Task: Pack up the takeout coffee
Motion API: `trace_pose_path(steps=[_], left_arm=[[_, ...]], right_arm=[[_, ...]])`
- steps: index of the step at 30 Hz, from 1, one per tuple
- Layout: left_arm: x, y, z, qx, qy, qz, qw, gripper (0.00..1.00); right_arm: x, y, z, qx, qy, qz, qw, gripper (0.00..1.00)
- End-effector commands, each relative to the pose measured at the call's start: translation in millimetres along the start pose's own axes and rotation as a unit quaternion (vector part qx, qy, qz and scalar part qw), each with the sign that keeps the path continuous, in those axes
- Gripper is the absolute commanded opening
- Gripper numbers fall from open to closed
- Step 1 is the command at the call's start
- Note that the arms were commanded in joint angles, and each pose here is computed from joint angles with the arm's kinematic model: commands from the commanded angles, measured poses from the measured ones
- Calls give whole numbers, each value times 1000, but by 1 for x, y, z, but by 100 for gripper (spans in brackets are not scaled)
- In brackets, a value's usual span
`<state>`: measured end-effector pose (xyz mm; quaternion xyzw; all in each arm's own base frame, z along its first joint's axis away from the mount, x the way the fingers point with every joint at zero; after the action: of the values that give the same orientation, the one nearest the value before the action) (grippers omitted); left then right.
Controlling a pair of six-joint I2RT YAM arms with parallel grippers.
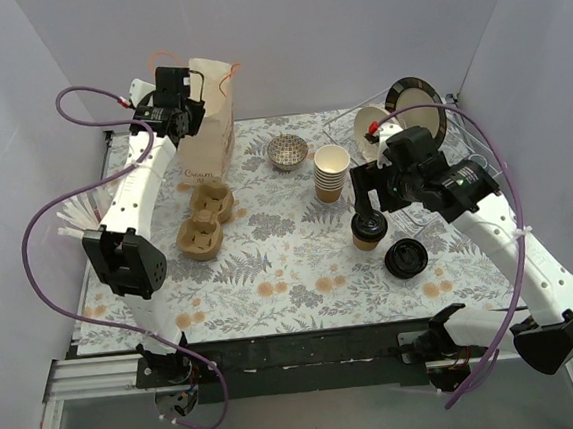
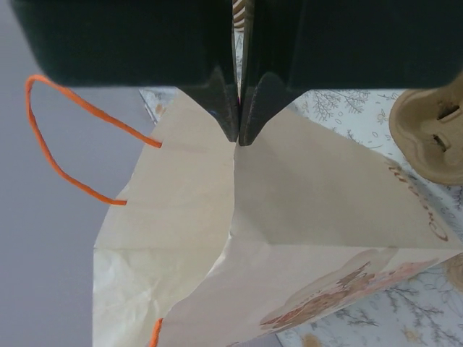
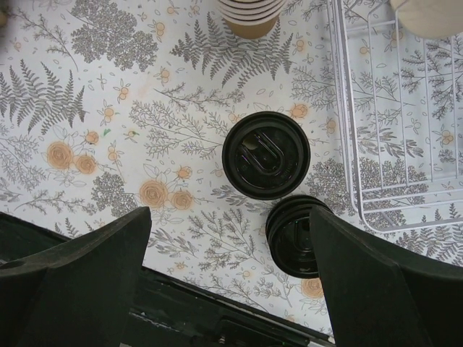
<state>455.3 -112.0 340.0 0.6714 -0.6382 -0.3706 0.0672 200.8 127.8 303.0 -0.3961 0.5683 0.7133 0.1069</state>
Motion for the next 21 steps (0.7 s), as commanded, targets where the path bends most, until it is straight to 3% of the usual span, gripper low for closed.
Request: trace_pose_path(steps=[1, 5, 11, 15, 16, 21], left_arm=[[-24, 69, -37, 129, -28, 22, 991, 0], [-28, 104, -39, 178, -48, 50, 982, 0], [-25, 168, -34, 278, -77, 138, 947, 0], [-12, 196, -15, 314, -89, 214, 921, 0], [-8, 212, -9, 333, -95, 248, 905, 0], [6, 234, 28, 332, -119, 323, 878, 0]], right_arm=[[-20, 14, -3, 8, 9, -34, 999, 98], [-32, 18, -3, 16, 8, -46, 999, 98], [-56, 37, -13, 70, -19, -99, 992, 98], [-66, 53, -21, 107, -36, -129, 985, 99], [-68, 56, -23, 116, -42, -136, 983, 99], [-78, 92, -32, 149, -74, -209, 964, 98]])
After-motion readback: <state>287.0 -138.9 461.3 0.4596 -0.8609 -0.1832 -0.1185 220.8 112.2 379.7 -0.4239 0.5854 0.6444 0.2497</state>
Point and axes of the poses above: each gripper's point midway between its finger pads, its own y axis back along the fingers, its own z axis along the line the jaws close on, x = y × z, the point moved 7 cm from there along y, back along the fingers, and after that the axes turned 5 degrees about y, right-handed, at the moved point
